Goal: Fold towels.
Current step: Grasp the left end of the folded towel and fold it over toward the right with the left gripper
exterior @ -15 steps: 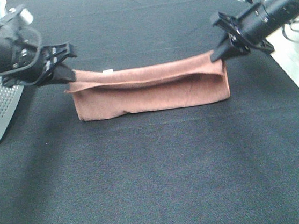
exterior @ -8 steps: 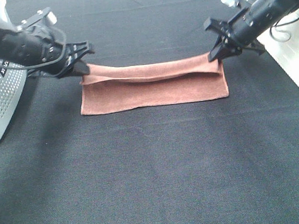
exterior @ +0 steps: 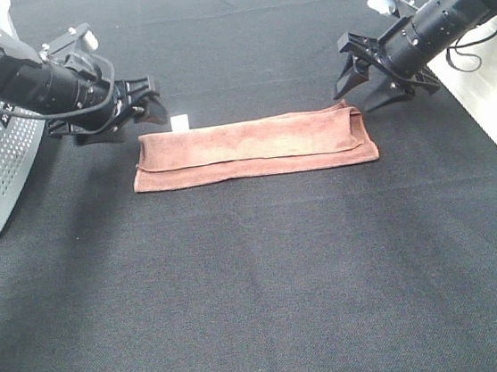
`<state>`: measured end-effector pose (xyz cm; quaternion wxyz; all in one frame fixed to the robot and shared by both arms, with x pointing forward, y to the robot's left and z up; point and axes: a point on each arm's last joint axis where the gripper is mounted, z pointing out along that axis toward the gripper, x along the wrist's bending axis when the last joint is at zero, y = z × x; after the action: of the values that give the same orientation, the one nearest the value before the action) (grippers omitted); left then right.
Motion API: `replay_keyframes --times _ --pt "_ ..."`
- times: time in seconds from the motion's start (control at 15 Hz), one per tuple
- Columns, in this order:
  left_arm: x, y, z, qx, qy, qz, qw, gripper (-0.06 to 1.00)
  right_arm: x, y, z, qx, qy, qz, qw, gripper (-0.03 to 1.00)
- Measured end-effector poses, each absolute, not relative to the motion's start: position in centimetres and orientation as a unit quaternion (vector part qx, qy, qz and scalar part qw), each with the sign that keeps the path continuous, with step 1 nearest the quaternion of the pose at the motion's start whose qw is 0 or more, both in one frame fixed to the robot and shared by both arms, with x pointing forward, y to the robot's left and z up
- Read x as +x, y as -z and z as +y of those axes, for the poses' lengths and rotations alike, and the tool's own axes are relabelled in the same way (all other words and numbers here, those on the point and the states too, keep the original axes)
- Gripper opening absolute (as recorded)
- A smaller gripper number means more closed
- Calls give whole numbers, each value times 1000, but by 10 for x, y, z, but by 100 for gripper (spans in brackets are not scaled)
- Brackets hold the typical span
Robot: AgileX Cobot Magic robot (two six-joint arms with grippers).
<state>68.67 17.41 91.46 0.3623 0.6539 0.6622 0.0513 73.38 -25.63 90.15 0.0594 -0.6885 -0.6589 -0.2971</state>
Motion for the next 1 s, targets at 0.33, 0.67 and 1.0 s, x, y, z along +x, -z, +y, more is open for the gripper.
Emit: replay_keyframes --times 0.33,0.67,1.0 --pt "683 -895 180 647 -40 698 305 79 725 -913 -256 -687 269 -669 82 63" --pt "691 -875 174 631 -1 718 294 73 724 -912 -256 -686 264 -673 85 63" --pt "705 -868 165 617 41 726 302 34 724 -912 -257 -685 262 -674 84 63"
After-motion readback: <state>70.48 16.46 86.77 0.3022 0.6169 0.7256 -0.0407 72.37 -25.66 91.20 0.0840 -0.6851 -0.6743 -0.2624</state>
